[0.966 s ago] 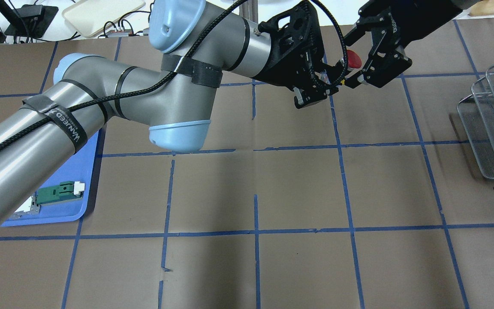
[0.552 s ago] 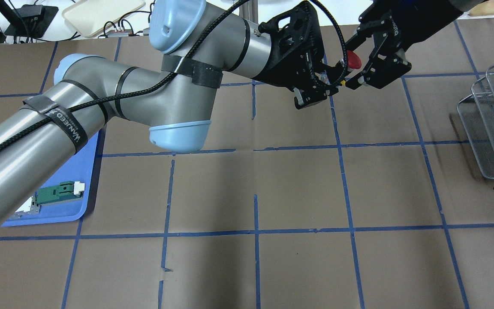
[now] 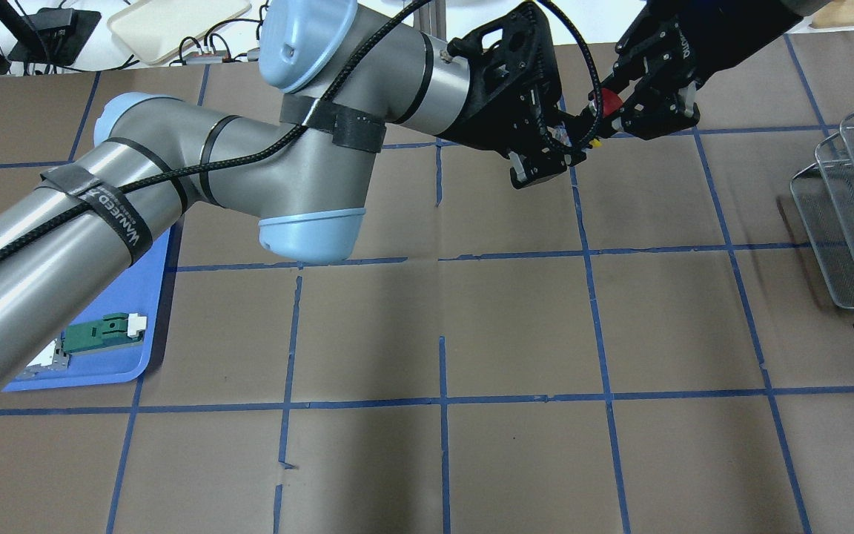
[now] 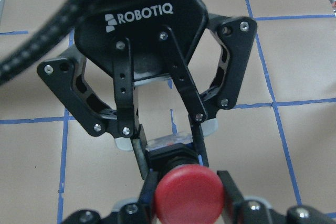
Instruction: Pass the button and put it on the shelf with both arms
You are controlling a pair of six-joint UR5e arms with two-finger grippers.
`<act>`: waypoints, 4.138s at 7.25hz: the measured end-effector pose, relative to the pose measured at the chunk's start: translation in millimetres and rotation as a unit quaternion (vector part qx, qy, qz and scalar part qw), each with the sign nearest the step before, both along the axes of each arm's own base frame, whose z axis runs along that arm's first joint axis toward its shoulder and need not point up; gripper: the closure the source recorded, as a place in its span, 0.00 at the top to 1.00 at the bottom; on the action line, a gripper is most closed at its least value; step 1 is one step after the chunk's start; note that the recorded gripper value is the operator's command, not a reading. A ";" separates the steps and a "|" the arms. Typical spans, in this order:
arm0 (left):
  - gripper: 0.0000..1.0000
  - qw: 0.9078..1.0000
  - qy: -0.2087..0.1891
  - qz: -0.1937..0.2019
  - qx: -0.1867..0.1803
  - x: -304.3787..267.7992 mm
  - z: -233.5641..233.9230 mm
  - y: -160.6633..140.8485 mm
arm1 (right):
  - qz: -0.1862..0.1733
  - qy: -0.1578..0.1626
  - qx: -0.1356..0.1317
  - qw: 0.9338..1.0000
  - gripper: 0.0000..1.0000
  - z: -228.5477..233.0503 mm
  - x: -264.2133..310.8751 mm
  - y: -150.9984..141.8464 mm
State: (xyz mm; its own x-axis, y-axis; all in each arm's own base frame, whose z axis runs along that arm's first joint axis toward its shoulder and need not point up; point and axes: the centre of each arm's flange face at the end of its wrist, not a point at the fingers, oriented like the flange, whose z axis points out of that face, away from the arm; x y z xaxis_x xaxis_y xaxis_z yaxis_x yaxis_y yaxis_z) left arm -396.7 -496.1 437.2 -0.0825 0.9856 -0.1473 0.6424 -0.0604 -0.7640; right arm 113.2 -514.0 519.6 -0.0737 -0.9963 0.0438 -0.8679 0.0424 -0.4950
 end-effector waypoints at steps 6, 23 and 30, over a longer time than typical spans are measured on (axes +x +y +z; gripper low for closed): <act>1.00 0.995 -0.073 0.061 0.006 27.4 2.3 -9.2 | -0.017 0.041 0.004 0.999 0.00 -11.3 -23.2 -8.7; 1.00 0.643 -0.205 0.651 0.348 281.8 54.4 15.0 | -0.331 0.262 0.063 0.904 1.00 -83.9 -343.4 -31.1; 1.00 0.642 -0.220 0.646 0.350 286.6 53.1 27.6 | -0.648 0.176 0.171 0.721 1.00 -7.1 29.6 31.6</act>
